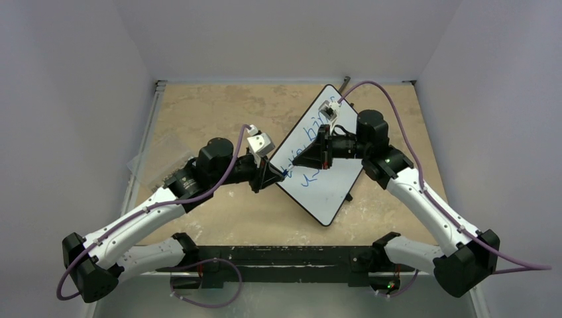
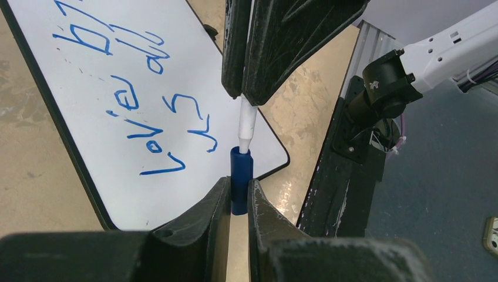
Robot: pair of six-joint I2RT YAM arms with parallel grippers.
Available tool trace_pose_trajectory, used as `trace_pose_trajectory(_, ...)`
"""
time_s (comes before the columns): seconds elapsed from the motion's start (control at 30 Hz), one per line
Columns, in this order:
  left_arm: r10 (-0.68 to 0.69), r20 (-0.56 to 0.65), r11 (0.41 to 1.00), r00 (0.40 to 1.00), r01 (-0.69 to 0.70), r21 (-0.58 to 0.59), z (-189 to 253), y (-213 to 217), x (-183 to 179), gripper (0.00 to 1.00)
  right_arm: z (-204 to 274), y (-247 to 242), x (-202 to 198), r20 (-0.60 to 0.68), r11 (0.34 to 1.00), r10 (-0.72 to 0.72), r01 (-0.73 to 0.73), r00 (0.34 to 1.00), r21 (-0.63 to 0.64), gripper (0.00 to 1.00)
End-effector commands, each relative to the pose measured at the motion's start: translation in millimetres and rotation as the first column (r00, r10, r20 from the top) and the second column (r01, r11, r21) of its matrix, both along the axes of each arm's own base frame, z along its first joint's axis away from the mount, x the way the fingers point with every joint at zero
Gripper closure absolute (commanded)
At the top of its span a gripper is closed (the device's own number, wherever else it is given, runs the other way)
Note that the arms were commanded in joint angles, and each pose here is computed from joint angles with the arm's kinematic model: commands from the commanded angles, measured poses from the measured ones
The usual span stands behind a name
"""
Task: Write a sentence on the whiteboard
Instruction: Close the whiteboard marker at the center of the board.
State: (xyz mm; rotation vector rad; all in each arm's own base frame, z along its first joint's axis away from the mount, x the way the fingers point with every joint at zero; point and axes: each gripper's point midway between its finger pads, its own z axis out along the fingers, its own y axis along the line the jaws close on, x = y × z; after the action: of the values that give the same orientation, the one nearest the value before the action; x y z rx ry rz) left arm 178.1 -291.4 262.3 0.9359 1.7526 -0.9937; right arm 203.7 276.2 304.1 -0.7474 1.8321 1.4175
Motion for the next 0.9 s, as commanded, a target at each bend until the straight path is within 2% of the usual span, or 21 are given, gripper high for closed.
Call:
trace_pose_trajectory(0.0,-0.027,0.078,0.997,0.997,0.032,-0.064,30.4,-6.0,-0.1,1.0,0.3,3.0,1.6,0.028,1.0,0.005,-0.005,1.0,0.002,1.0)
trace_pose_trajectory(0.87,-0.05,0.088,0.996,0.995,0.056,-0.063,33.9,-11.5,0.7,1.0,-29.4,15.7,-16.6,-0.036,0.99,0.107,-0.11,0.994,-0.089,1.0)
